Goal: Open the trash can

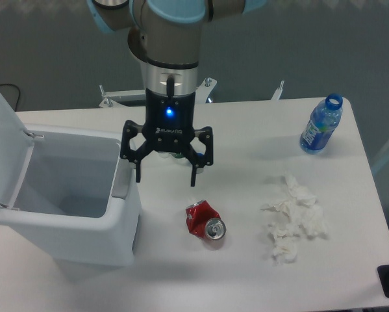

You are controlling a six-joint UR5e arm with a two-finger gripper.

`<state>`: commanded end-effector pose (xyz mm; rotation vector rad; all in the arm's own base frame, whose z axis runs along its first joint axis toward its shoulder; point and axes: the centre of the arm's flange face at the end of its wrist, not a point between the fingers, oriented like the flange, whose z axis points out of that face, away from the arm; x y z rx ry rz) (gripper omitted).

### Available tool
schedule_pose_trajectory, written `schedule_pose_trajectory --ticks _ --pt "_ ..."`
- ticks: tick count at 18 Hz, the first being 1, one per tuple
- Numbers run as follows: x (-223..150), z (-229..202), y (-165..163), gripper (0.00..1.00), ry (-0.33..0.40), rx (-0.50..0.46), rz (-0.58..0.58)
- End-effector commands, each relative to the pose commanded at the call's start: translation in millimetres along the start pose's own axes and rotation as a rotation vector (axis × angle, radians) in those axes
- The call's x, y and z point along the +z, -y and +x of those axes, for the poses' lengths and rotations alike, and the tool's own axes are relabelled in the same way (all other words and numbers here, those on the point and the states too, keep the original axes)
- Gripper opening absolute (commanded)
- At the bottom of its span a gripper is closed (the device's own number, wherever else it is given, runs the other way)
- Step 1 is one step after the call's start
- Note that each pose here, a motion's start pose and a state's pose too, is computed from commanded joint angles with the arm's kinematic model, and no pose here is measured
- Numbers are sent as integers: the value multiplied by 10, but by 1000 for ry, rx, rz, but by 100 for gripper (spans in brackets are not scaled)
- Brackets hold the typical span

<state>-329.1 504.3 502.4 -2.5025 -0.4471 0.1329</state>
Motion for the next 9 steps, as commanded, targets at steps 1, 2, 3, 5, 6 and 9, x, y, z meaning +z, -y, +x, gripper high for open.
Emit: schedule_pose_trajectory --ticks 1,2,3,5,6,9 --pt "-4 -24 -4 100 8 56 -1" --pt "-2 -74 -25 100 25 106 -12" --pt "26 -117 -75 100 64 184 -46" --pt "56 -143 -103 100 96 240 -76" --pt "74 -161 -115 100 113 271 -93" --pt "106 -196 -149 100 136 342 -123"
